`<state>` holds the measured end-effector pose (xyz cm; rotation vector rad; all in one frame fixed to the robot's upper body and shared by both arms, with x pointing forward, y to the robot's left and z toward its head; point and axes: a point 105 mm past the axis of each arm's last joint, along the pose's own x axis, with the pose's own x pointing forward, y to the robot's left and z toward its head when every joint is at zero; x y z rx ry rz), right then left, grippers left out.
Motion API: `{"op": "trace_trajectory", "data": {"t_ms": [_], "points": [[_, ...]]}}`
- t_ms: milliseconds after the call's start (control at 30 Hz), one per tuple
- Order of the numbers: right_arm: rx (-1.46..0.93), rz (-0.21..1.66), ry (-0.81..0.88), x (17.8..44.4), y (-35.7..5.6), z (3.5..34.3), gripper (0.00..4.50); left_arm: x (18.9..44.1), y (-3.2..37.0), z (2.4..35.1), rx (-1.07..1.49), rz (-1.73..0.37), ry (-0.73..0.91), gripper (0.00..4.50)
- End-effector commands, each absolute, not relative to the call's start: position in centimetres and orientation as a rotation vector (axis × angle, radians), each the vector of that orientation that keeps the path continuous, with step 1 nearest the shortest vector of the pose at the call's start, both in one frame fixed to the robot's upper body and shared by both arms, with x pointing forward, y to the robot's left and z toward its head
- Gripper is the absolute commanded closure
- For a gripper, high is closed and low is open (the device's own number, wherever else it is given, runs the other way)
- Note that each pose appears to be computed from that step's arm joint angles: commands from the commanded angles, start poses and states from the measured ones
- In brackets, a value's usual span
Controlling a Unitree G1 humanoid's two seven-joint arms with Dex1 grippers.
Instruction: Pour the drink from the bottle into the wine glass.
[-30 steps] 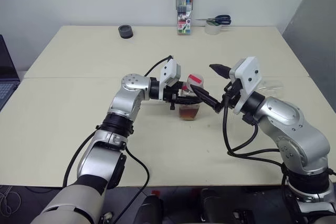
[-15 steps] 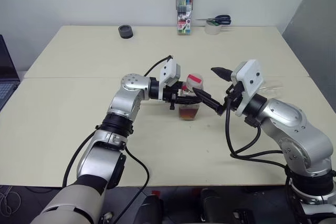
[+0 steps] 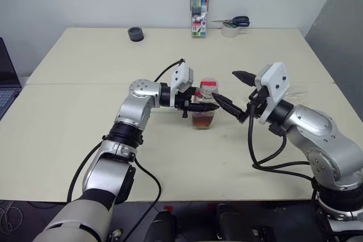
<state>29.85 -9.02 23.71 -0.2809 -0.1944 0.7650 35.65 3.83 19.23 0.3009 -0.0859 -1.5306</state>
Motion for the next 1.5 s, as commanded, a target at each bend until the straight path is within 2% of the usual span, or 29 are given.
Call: {"op": "trace_trajectory", "data": {"t_ms": [33,300,567,1367,1500], "points": [[-0.288,0.725,-0.242,29.8,-9.8,24.9,0.2,35.1,3.4,20.7,0.328,-1.558,-0.15,2.78],[-0.287,0.76,-0.238,29.4,-9.3,24.8,0.2,35.2,3.5,20.7,0.329,-1.555,-0.15,2.78],[-0.194,0.896,-0.206,27.9,-8.4,25.2,0.2,35.2,3.5,20.7,0.325,-1.551,-0.153,2.78],[-0.127,0.93,-0.204,30.2,-5.7,24.9,0.2,34.8,3.3,20.6,0.327,-1.556,-0.162,2.78],[-0.12,0.936,-0.215,30.0,-5.6,25.1,1.1,34.8,3.3,20.5,0.325,-1.554,-0.16,2.78]]}}
